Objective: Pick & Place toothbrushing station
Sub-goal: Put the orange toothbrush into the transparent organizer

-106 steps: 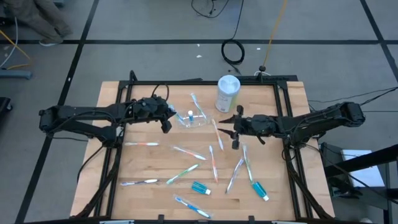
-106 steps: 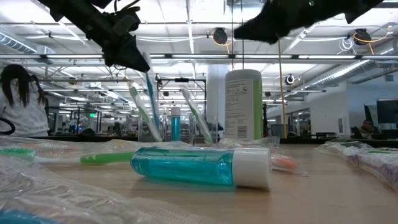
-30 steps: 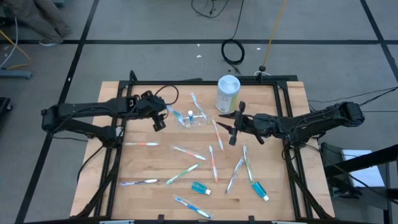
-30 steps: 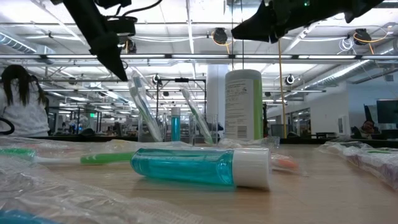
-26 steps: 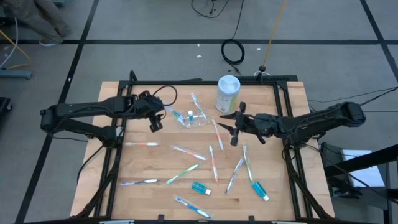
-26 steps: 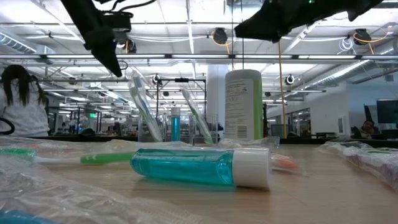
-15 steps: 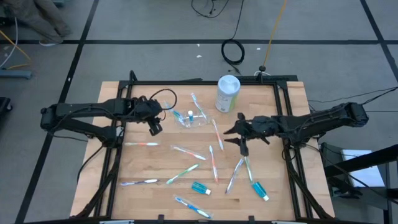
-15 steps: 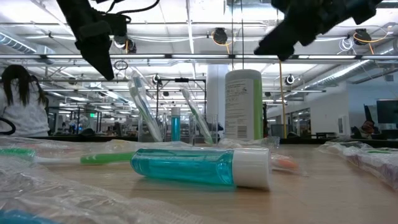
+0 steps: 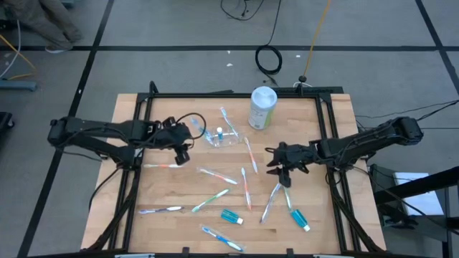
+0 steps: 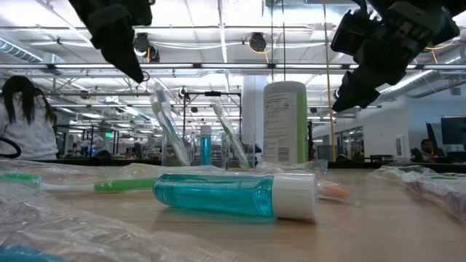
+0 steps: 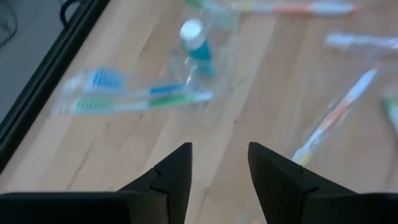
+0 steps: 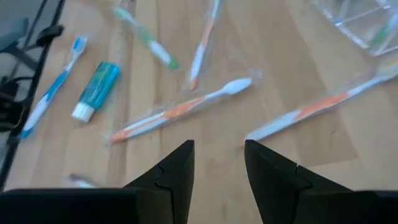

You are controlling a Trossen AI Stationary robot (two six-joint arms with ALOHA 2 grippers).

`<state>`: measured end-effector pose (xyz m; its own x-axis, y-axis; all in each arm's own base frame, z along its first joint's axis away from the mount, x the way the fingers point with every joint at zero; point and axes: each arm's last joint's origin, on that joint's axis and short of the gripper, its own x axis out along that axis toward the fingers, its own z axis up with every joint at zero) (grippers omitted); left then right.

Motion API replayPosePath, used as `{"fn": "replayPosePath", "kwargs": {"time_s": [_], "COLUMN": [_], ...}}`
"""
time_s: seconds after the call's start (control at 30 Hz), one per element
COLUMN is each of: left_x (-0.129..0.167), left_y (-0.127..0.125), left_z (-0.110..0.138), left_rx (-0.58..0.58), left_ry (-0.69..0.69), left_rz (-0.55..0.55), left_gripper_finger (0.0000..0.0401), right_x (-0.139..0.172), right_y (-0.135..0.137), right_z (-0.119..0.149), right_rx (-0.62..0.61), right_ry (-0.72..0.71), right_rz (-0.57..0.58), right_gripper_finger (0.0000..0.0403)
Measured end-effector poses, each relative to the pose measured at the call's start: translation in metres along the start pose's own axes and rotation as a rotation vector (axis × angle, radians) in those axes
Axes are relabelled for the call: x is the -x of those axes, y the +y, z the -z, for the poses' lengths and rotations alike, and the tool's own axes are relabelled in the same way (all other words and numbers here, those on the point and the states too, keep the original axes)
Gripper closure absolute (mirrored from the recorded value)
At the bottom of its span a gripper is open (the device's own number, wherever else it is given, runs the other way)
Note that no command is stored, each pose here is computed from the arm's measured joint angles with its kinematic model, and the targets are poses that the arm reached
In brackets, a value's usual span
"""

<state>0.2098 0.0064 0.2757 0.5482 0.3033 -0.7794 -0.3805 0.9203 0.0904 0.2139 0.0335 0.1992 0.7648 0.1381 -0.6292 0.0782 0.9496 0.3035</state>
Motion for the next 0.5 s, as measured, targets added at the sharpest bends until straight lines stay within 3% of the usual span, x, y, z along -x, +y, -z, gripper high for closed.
{"fn": "replayPosePath", "kwargs": {"time_s": [0.33,0.5], "left_x": [-0.005,-0.009], "left_y": [-0.022,-0.028], "left_z": [0.009,0.015], "left_rx": [-0.051,-0.02], "left_ry": [-0.063,-0.052], "left_rz": [0.083,0.139], "left_gripper_finger": [0.024,0.024], "right_x": [0.0,0.001], "right_y": [0.0,-0.009], "right_z": [0.001,-0.007], "right_rx": [0.097,0.109], "right_ry": [0.016,-0.077], "right_rz": [-0.018,0.14], "right_gripper_finger": [0.0271,0.0271]}}
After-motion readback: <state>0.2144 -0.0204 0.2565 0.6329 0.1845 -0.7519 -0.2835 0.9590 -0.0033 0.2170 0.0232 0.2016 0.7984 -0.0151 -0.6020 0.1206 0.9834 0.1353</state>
